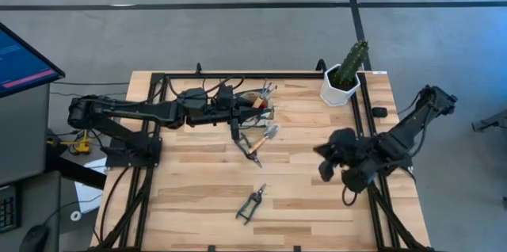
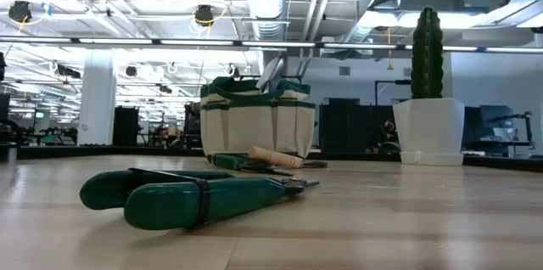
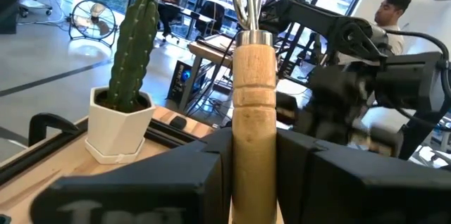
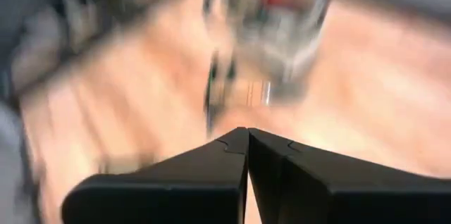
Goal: Pick & Place Garden tools in Gardening bag
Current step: Put the brown hand rake into the brown gardening bag
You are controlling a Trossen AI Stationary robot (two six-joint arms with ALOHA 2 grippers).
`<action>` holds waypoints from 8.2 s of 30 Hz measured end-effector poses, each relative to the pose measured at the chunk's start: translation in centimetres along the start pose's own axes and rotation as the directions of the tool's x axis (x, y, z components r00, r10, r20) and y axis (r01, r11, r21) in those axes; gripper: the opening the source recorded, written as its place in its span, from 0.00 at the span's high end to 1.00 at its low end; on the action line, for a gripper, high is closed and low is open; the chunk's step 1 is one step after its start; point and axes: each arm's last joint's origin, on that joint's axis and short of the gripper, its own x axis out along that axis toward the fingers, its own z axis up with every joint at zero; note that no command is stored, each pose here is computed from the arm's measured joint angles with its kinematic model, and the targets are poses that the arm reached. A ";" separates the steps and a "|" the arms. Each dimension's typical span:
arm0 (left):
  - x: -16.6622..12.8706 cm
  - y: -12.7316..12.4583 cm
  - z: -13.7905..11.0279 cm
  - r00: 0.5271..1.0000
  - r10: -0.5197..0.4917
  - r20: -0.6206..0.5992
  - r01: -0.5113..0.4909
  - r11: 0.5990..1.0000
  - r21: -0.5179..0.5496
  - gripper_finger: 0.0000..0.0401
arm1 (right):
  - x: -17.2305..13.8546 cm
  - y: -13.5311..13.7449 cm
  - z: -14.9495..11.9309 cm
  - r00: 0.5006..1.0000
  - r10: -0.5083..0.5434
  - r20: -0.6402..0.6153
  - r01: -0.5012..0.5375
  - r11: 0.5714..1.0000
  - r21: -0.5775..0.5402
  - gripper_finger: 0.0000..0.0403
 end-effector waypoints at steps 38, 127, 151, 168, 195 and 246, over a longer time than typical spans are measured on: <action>-0.6 0.3 0.5 0.999 0.038 -0.002 -0.038 0.999 0.025 0.88 | 10.3 -4.1 12.2 0.766 0.454 0.455 -0.417 0.890 -0.186 1.00; 0.3 0.9 -0.4 0.996 0.084 -0.025 -0.085 0.996 -0.030 0.87 | 13.6 -1.9 16.8 0.526 0.465 0.712 -0.492 0.849 -0.190 0.95; 0.3 0.8 0.1 0.997 0.077 0.032 -0.076 0.996 -0.036 0.67 | 13.3 -1.8 16.9 0.517 0.471 0.715 -0.489 0.848 -0.205 1.00; -3.7 0.3 3.0 0.992 -0.006 0.124 0.011 0.999 -0.045 0.49 | 11.1 -2.5 17.1 0.551 0.457 0.698 -0.422 0.874 -0.239 1.00; -9.5 1.9 3.0 0.977 0.018 0.210 -0.006 0.998 -0.057 0.57 | 10.8 -6.3 10.0 0.815 0.225 0.535 -0.193 0.974 -0.116 1.00; -9.4 1.9 3.0 0.978 0.016 0.208 -0.005 0.998 -0.057 0.58 | 22.3 -11.6 8.7 0.799 0.064 0.598 -0.100 0.995 0.028 1.00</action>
